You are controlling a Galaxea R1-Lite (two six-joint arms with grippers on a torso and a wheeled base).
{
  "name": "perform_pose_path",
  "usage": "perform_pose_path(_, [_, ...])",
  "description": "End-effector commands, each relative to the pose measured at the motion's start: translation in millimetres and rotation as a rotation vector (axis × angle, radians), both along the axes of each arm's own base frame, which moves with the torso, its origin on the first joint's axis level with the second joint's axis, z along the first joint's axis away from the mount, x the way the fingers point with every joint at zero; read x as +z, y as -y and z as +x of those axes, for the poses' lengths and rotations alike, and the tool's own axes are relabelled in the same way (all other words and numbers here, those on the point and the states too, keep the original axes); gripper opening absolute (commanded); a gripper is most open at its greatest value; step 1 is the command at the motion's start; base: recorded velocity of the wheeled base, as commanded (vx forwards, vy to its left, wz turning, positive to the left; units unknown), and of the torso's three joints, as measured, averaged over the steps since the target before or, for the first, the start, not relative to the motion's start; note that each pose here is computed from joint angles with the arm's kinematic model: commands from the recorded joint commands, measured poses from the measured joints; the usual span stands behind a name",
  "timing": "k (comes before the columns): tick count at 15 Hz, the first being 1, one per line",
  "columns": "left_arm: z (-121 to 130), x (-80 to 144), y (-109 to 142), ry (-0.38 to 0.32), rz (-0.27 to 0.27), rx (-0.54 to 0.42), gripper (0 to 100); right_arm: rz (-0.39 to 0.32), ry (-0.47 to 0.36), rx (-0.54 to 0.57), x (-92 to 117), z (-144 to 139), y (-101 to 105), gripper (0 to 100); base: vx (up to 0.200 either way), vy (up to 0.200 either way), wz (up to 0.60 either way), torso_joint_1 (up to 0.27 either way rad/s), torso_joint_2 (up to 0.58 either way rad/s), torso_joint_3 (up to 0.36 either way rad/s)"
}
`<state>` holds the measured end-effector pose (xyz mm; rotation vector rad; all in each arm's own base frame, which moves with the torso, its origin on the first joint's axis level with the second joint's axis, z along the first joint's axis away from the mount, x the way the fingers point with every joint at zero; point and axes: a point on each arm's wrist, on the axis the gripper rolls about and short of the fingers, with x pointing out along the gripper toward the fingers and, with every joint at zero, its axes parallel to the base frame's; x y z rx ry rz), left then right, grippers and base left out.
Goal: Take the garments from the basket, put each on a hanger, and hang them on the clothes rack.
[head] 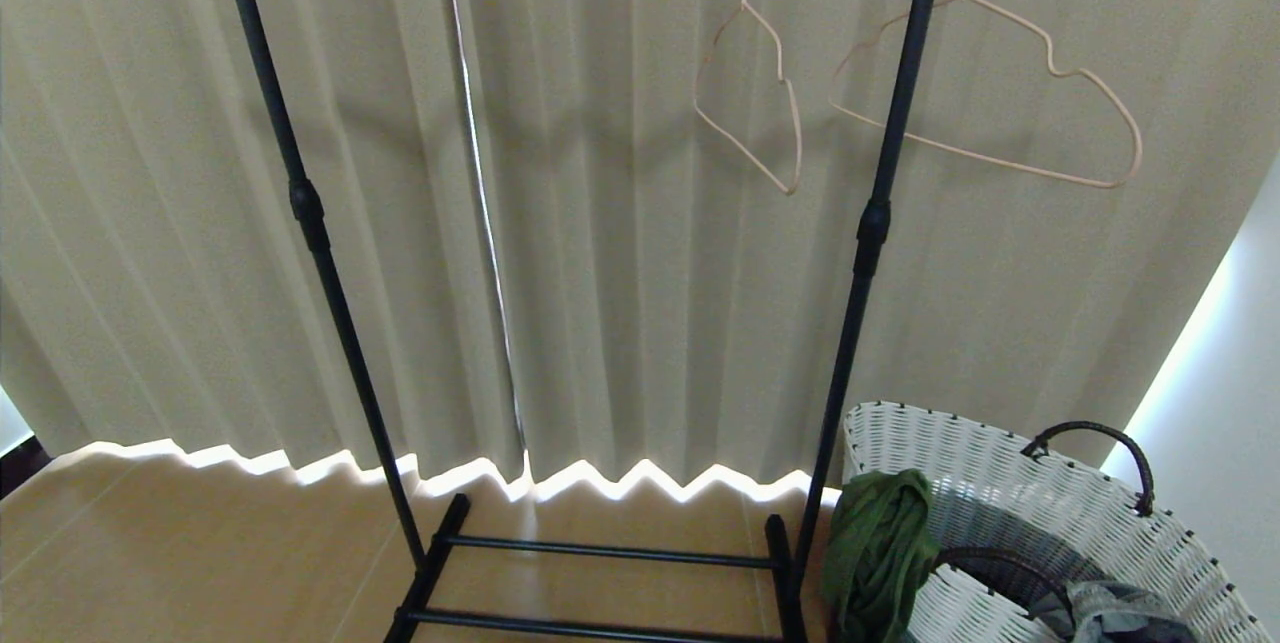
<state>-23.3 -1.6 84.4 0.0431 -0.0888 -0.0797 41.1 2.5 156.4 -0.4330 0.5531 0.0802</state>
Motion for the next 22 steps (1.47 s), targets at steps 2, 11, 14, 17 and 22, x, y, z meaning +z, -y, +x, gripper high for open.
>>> perform_pose_path(2, [0,0,0,0.000,0.000,0.000,100,-0.375,-0.329,-0.001,-8,98,20,100,0.000,0.000,0.00,0.000,0.00,0.000])
perform_pose_path(11, [0,0,0,0.000,0.000,0.000,100,-0.437,-0.527,0.085,-71,130,40,100,0.000,0.000,0.00,0.000,0.00,0.000])
perform_pose_path(14, [0,0,0,0.000,0.000,0.000,100,-0.425,-0.531,0.090,-75,137,41,100,0.000,0.000,0.00,0.000,0.00,0.000])
perform_pose_path(17, [0,0,0,0.000,0.000,0.000,100,-0.430,-0.465,0.082,-66,134,40,100,0.000,0.000,0.00,0.000,0.00,0.000])
perform_pose_path(22, [0,0,0,0.000,0.000,0.000,100,-0.413,-0.413,0.146,-52,112,30,100,0.000,0.000,0.00,0.000,0.00,0.000])
